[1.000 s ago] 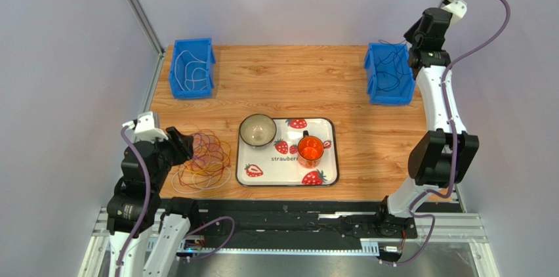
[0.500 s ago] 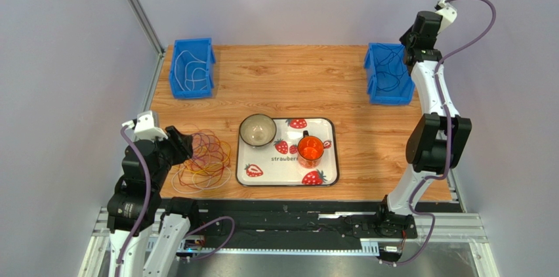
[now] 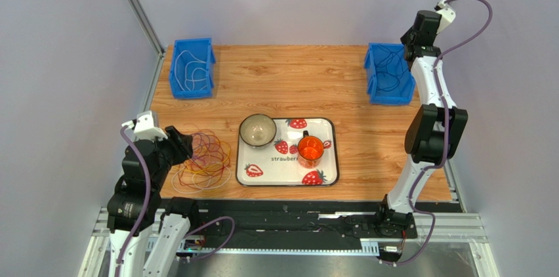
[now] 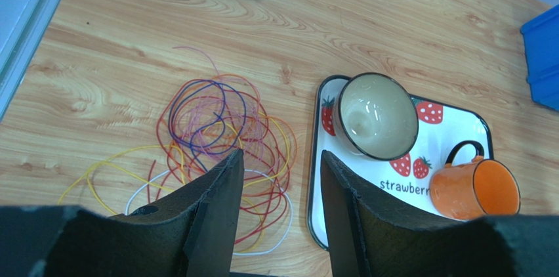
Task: Untangle the cables
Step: Place the cable in the bin.
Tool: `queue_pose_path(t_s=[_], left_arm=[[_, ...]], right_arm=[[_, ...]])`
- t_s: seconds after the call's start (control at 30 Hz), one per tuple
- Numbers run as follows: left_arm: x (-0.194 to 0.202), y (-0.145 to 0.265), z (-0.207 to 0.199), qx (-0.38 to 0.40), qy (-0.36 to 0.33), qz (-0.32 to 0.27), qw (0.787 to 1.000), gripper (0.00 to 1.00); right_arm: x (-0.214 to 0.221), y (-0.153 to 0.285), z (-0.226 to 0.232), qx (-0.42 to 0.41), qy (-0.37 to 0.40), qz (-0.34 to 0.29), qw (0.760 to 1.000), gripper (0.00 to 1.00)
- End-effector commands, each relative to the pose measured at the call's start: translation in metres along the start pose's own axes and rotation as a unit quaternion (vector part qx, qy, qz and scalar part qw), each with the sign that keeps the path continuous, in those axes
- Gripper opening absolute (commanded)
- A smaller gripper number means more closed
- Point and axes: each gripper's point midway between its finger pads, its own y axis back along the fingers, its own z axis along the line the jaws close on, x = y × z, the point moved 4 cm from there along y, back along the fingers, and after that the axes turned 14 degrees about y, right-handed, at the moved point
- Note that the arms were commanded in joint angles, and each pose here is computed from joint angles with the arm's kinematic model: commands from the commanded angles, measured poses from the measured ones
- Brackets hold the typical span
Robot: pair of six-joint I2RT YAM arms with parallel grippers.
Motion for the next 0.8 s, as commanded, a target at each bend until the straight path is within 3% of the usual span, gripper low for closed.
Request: queue_pose_path(t_s=[0.0, 0.07, 0.2, 0.77], left_arm=[[-0.005, 0.000, -0.002, -0.002, 0.005, -0.009, 1.000, 0.55], [-0.005, -0.001, -0.002, -0.002, 0.005, -0.009, 1.000, 0.55], [-0.005, 0.000, -0.002, -0.002, 0.005, -0.009, 1.000, 0.55], [-0.005, -0.002, 0.001, -0.012, 0.009, -0.011, 1.000, 0.55]], right_arm=[[-0.028, 0.004, -0.001, -0.006, -0.018, -0.025, 1.000, 0.23], [-0.032, 0.006, -0.001, -0.010, -0.021, -0.029, 0.999, 0.33], [-0.037, 0.011, 0.000, -0.015, -0.022, -0.034, 0.999, 0.38], [-0.050, 0.056, 0.017, -0.096, -0.052, -0.027, 0.994, 0.38]])
